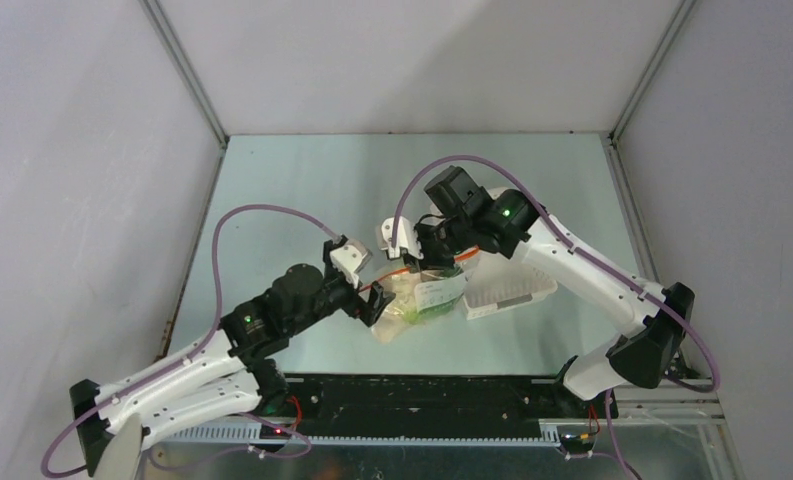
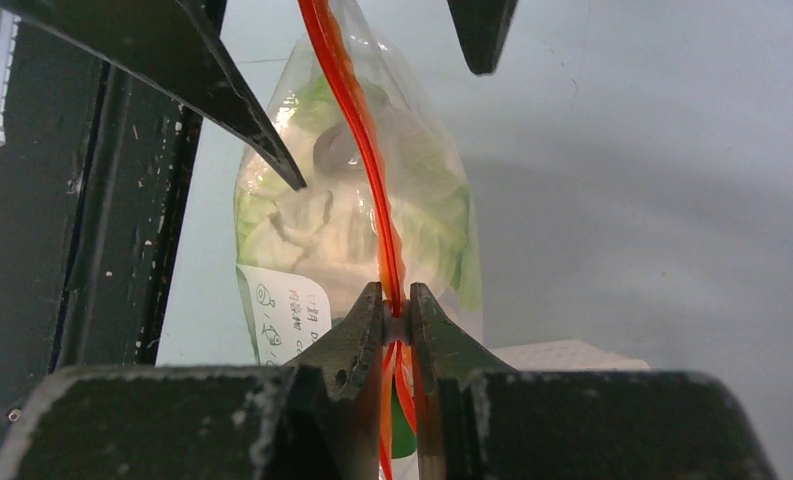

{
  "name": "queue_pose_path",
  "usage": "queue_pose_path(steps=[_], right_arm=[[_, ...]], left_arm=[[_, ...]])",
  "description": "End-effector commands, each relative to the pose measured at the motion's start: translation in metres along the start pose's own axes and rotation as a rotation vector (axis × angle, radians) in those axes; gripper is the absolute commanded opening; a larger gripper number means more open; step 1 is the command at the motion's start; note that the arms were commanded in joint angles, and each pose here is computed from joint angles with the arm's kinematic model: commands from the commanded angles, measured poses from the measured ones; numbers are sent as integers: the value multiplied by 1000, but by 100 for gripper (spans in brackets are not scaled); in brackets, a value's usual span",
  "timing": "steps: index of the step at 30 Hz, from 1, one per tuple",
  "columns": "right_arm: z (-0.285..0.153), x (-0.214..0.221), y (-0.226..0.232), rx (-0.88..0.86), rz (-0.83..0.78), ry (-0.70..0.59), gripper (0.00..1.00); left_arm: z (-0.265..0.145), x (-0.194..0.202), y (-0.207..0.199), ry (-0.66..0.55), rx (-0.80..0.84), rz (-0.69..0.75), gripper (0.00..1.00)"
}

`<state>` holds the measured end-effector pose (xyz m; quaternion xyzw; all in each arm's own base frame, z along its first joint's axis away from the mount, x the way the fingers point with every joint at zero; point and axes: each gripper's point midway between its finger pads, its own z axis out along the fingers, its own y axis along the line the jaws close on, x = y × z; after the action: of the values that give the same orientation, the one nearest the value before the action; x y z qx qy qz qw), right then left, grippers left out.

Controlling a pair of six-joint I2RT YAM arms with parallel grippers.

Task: Place the food in the zip-top bag and seal the zipper
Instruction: Zip the zipper food storage bag at the center of the board.

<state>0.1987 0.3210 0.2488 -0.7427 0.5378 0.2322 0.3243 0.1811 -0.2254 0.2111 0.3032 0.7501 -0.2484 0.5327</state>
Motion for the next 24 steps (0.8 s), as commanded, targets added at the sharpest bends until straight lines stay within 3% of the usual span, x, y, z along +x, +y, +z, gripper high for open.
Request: queue_pose_path(steps=[1, 6, 7, 8, 10, 17, 24], right_arm=[[-12, -28, 3, 2, -76, -100, 0], [-12, -33, 1, 9, -89, -120, 0], [-11, -33, 1, 9, -89, -121, 0], [-11, -33, 1, 10, -89, -122, 0], [-10, -33, 0, 9, -90, -123, 0], [-10, -16, -6, 49, -63, -48, 0], [-23, 23, -22, 123, 23, 76, 0]], left_arm=[[7, -22, -4, -87, 13, -32, 98], [19, -18, -26, -62, 123, -54, 95], [23, -13, -28, -33, 126, -69, 72], [24, -10, -34, -14, 156, -71, 37], [27, -3, -35, 29, 154, -81, 5], [17, 3, 4, 23, -79, -190, 0], [-24, 14, 52, -144, -333, -393, 0]])
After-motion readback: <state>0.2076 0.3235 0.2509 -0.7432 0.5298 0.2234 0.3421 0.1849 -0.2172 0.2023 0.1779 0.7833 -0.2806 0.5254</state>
